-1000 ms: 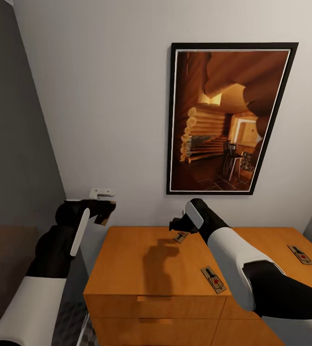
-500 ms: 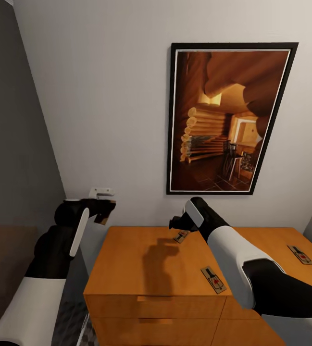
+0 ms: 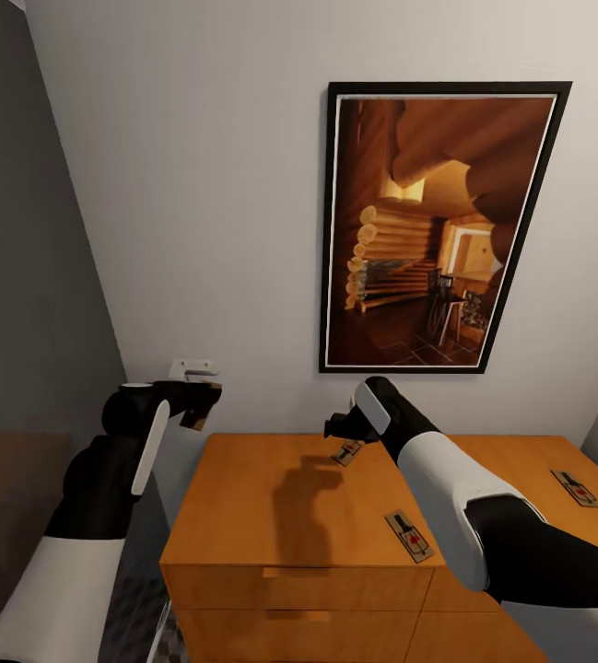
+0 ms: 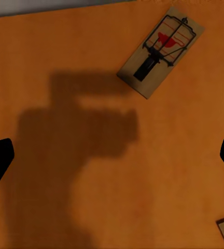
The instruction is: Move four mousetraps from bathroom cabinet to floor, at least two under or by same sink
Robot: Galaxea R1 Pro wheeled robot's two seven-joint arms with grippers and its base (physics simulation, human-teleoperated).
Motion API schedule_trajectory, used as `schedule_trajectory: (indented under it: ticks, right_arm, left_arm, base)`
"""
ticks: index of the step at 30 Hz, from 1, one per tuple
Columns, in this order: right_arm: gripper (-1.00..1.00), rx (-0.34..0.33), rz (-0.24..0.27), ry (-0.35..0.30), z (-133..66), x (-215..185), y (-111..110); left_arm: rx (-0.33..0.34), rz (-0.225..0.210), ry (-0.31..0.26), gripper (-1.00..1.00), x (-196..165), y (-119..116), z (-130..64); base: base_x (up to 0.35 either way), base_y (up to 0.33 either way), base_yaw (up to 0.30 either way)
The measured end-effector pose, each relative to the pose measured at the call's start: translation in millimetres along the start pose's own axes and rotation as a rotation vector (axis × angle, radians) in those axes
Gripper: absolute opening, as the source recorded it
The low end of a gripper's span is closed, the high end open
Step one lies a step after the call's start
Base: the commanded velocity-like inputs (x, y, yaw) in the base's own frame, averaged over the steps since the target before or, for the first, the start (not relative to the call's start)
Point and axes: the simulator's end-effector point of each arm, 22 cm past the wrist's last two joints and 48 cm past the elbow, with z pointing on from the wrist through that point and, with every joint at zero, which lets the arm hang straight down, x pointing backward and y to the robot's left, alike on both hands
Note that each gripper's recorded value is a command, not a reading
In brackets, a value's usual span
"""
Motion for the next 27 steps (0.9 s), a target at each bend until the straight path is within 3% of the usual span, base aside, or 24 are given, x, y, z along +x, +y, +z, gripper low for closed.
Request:
schedule_trajectory:
  ticks: [27]
  right_arm:
    - [1.00, 0.021, 0.000, 0.004, 0.3, 0.7, -4.7]
  left_arm:
    - [-0.001, 0.000, -0.003, -1.00, 0.4, 0.5, -1.5]
  base:
    - [0.000, 0.000, 0.000]
